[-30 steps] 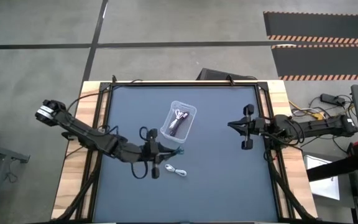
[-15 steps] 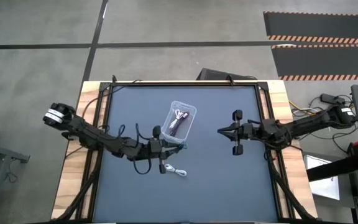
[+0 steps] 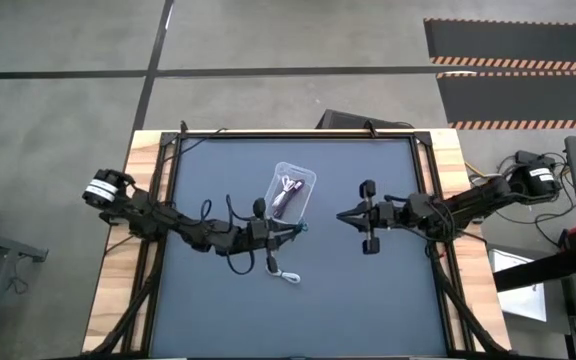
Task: Pick and place USB-C Cables
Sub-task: Put the blue USB cable into the transparent bin
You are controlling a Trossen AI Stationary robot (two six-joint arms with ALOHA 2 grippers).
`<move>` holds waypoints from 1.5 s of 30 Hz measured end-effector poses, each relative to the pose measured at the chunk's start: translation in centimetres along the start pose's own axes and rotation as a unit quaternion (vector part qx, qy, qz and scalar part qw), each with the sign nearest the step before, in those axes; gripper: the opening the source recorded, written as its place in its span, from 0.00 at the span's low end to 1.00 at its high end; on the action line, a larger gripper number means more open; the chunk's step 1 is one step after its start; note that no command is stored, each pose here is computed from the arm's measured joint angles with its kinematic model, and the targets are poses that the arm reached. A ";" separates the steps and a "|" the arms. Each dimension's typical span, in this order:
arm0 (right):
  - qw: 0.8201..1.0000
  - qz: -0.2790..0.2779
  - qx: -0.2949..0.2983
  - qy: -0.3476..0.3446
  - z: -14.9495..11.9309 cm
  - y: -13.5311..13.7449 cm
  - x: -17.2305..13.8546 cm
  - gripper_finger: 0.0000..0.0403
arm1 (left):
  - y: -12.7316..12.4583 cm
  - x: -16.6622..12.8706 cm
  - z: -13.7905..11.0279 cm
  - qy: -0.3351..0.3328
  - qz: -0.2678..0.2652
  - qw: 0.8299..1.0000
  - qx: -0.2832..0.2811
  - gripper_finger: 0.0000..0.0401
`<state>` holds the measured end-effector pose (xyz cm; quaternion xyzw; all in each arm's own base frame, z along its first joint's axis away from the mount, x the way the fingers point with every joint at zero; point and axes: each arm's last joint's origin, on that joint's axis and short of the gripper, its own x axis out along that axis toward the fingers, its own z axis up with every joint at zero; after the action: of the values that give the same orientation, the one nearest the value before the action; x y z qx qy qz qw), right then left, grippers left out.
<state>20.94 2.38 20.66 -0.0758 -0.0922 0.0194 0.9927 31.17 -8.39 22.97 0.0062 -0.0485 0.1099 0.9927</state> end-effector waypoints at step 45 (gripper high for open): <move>0.998 -0.008 0.056 0.040 0.4 0.4 8.2 0.52 | 0.7 0.4 -0.2 0.003 0.041 0.999 0.002 0.05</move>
<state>28.96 3.22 22.43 -0.0200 -0.0522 0.0137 0.9983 31.37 -7.59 22.79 0.0054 -0.0458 0.1511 0.9874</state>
